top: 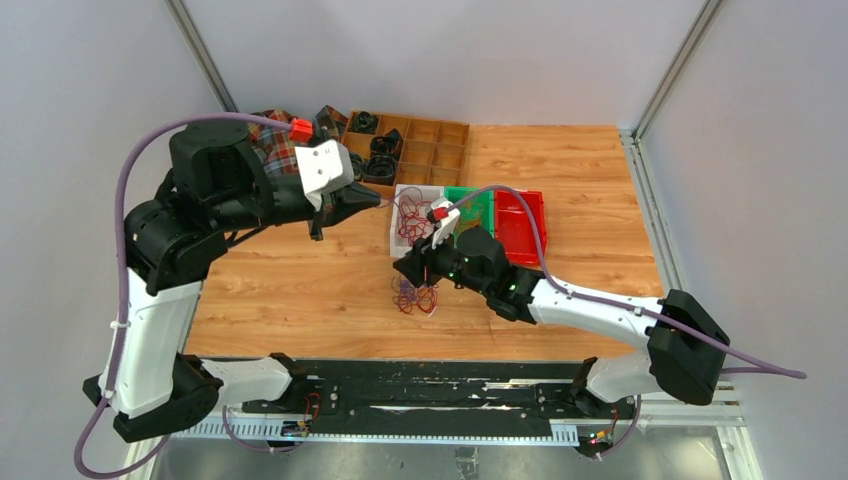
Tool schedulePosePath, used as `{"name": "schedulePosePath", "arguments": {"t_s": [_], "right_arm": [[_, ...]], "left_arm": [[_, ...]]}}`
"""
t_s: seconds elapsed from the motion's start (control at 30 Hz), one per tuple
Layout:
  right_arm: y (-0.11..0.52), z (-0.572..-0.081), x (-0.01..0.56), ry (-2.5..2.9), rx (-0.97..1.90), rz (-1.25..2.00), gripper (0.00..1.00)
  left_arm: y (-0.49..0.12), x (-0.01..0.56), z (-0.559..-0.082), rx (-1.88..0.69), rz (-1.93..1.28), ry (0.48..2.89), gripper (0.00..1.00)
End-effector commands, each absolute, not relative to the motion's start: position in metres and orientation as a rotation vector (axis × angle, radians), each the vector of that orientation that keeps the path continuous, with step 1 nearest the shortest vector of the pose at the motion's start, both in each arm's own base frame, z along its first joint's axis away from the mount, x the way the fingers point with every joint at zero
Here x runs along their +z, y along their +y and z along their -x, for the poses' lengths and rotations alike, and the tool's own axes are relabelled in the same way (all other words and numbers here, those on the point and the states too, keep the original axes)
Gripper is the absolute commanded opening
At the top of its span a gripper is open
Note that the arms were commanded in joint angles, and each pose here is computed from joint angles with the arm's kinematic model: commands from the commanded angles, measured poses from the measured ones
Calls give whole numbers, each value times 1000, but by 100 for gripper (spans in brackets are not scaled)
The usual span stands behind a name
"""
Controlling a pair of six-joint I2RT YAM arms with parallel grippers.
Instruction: Untangle the cables
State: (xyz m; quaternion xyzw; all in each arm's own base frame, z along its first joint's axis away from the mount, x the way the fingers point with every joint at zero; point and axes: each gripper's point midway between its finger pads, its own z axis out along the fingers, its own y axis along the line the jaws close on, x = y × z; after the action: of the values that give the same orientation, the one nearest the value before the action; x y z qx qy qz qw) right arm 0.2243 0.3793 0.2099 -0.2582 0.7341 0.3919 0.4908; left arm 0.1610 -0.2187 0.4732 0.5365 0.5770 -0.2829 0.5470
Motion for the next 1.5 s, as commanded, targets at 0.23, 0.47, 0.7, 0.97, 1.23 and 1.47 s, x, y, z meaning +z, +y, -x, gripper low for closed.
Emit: {"name": "schedulePosePath", "arguments": {"t_s": [0.23,0.47,0.7,0.97,1.23,1.47], "right_arm": [[355,-214,156,1887,926,518,39],[344,-209,127,1950,898,495,39],[341,-205,124,1962,904,495,40],[343,-208,229,1742,925,530,65],[353,-202,319,1540,915,599,67],[366,-205,327,1516,908,639,64]], "left_arm": [[-189,581,-184,-375,-1072,1144,0],[-161,638,-193,-206,-893,1006,0],[-157,641,-191,-193,-871,982,0],[-166,616,-191,-230,-929,1016,0],[-172,609,-189,-267,-950,1028,0],[-176,608,-187,-295,-961,1023,0]]}}
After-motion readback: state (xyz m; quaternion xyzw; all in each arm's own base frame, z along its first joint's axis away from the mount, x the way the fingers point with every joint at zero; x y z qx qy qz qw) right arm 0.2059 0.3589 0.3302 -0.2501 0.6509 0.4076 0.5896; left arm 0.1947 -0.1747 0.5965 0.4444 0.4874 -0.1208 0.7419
